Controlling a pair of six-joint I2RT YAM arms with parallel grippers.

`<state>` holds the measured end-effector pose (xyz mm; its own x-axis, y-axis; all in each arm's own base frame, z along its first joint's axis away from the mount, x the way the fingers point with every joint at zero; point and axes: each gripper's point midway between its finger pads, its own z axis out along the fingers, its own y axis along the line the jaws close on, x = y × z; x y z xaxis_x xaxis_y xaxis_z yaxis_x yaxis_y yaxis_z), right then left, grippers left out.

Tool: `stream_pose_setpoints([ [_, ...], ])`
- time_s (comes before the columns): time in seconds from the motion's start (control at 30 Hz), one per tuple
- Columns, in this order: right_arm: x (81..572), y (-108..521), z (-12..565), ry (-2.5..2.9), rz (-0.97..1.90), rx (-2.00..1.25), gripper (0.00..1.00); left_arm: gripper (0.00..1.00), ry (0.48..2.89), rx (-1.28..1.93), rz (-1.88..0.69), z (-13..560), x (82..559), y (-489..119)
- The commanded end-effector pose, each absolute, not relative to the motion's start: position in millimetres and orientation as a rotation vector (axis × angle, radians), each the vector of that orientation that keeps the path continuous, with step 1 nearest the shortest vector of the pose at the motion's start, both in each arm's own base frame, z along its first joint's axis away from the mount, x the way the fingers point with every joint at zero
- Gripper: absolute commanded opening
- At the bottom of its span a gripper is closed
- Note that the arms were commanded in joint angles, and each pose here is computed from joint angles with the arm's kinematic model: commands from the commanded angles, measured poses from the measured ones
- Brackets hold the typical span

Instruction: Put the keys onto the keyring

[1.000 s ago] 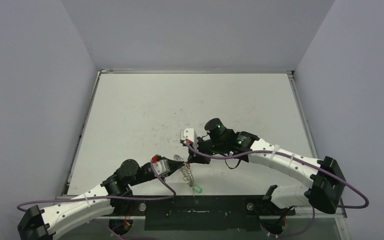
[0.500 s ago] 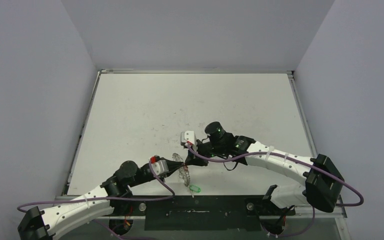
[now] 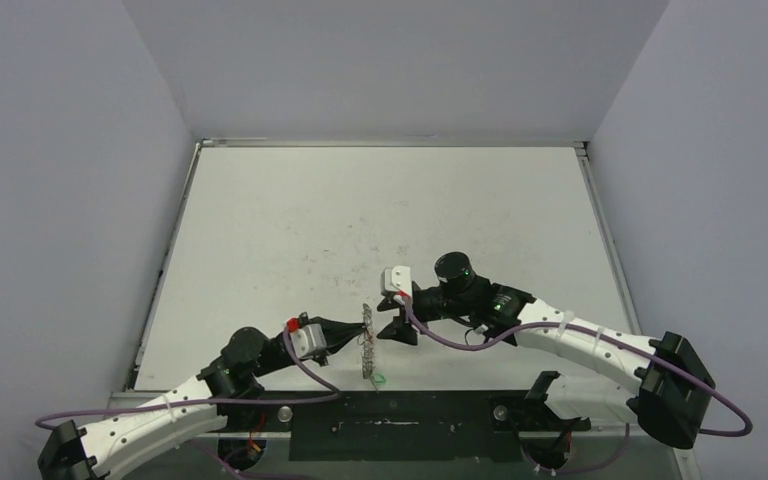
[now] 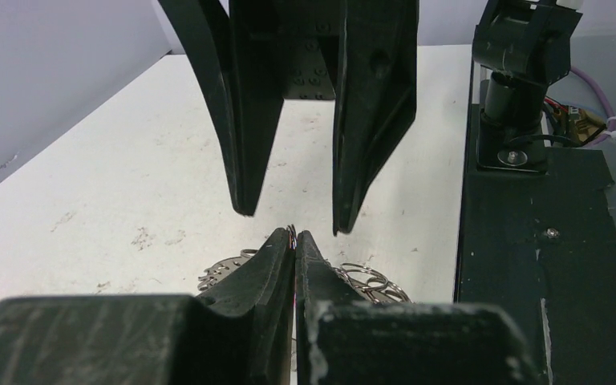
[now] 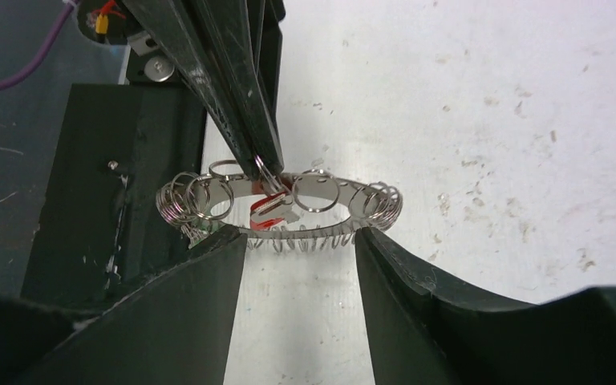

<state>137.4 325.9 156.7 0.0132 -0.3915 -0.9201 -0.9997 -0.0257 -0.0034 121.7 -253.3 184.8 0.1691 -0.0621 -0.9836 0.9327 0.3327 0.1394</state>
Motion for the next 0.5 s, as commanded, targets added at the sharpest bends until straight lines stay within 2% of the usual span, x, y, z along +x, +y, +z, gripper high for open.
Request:
stream_pose_setpoints([
  [0.0, 144.7, 331.5, 195.9, 1.313, 0.981, -1.466, 0.53, 0.0, 1.05, 0.933, -0.95, 212.0, 112.1, -253.7],
  [0.07, 141.1, 333.8, 204.1, 1.281, 1.008, -1.463, 0.5, 0.0, 1.03, 0.928, -0.963, 215.4, 109.3, -253.2],
  [0.23, 133.4, 339.2, 214.2, 1.219, 1.069, -1.473, 0.36, 0.0, 0.983, 0.904, -0.984, 222.8, 105.3, -251.0],
  [0.47, 124.4, 343.9, 207.8, 1.199, 1.133, -1.52, 0.34, 0.0, 0.963, 0.891, -0.989, 227.7, 104.1, -249.6],
])
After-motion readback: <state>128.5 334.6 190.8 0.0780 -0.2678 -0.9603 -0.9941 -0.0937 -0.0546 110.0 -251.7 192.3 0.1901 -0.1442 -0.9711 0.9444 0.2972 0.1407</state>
